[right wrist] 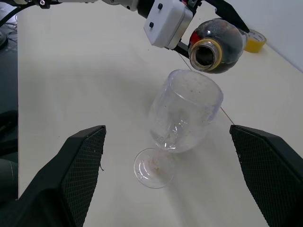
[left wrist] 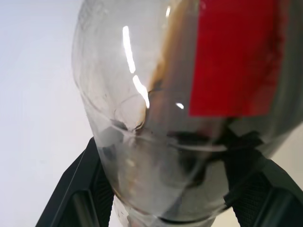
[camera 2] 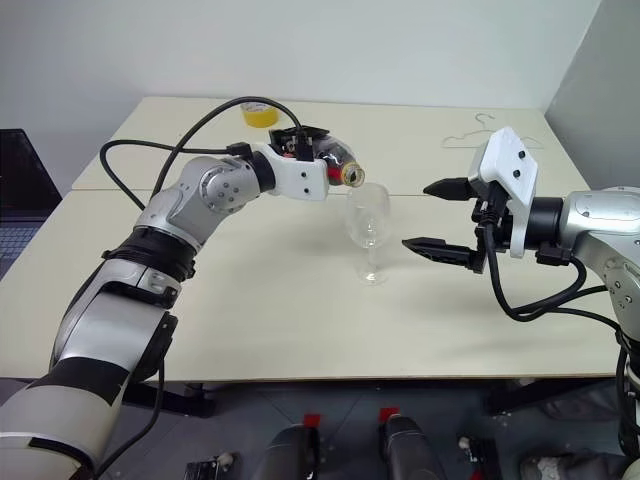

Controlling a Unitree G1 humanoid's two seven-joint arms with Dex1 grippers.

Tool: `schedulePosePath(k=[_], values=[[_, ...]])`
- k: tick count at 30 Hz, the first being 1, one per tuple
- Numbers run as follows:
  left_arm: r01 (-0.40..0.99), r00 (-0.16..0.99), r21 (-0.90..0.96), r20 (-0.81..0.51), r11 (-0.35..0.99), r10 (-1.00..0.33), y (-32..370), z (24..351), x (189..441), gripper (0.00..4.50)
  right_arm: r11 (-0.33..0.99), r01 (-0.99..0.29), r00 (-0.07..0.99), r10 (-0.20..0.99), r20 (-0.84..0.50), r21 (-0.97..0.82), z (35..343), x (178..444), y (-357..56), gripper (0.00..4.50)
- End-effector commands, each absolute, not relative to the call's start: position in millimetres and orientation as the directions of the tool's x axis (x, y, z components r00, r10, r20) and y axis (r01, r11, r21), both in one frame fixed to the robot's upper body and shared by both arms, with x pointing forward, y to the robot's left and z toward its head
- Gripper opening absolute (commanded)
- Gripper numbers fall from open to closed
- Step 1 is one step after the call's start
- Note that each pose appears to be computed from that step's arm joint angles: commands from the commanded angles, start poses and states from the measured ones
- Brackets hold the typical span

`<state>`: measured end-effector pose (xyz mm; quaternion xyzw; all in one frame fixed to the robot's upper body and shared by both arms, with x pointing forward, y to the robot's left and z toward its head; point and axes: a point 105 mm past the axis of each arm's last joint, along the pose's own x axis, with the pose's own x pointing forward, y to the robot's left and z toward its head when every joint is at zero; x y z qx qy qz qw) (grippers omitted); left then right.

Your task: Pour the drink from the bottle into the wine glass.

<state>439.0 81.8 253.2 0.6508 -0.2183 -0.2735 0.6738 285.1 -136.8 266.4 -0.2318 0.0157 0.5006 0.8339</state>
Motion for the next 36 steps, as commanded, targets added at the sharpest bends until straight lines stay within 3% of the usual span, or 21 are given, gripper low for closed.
schedulePosePath(k=[1,36], values=[[-0.038,0.737,0.999,0.038,0.015,-0.675,75.6,288.3,434.5,3.09,0.386,-0.825,0.508,0.826,-0.243,-0.414,275.0,281.6,-136.0,4.50],[-0.105,0.725,0.994,0.064,-0.017,-0.686,74.4,294.5,435.0,3.09,0.395,-0.820,0.516,0.822,-0.239,-0.414,274.2,282.8,-136.5,4.50]])
